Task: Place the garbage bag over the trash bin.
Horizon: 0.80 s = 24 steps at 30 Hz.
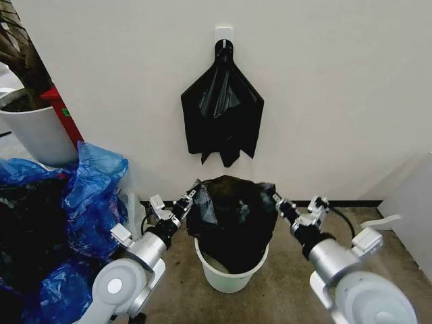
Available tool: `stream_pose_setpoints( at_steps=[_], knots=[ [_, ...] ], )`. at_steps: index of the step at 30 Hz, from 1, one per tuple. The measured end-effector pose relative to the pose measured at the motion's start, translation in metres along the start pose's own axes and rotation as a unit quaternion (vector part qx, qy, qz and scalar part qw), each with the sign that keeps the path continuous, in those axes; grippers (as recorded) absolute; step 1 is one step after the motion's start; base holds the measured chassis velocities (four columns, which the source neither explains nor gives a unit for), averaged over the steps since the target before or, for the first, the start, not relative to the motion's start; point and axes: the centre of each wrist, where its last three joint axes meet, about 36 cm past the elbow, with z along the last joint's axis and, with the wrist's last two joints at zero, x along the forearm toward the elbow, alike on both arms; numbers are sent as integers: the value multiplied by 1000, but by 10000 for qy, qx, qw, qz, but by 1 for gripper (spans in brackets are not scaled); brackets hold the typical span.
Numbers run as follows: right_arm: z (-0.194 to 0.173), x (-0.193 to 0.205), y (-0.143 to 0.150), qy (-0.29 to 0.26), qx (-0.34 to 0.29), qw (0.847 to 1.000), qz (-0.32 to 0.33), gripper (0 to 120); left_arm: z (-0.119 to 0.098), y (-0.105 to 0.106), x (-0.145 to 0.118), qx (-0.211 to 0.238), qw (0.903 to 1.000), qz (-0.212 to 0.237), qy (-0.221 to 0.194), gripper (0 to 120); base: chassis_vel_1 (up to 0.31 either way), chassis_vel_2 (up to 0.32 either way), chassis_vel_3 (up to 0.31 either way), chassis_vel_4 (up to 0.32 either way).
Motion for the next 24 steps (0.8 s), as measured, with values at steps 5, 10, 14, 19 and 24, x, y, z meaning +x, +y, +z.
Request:
stream_pose_setpoints(
  at_steps=[5, 10, 14, 19, 24],
  knots=[
    [18, -9, -9, -26, -46, 9993, 363, 0, 26, 20, 9, -42, 9993, -352, 145, 0, 0, 0, 0, 0],
    [13, -2, 5, 8, -278, 9968, 754, 0, 19, 2, 18, -170, 9989, -414, 111, 0, 0, 0, 0, 0],
    [7, 2, 0, 87, -502, 9815, 1843, 0, 11, -21, 41, -275, 9983, -509, 109, 0, 0, 0, 0, 0],
    [3, 3, -2, 85, -661, 9691, 2373, 0, 0, -25, 57, -213, 9979, -610, 48, 0, 0, 0, 0, 0],
    [-1, 4, -4, 216, -886, 9604, 2634, 0, -15, -11, 65, 146, 9967, -748, 267, 0, 0, 0, 0, 0]
  ],
)
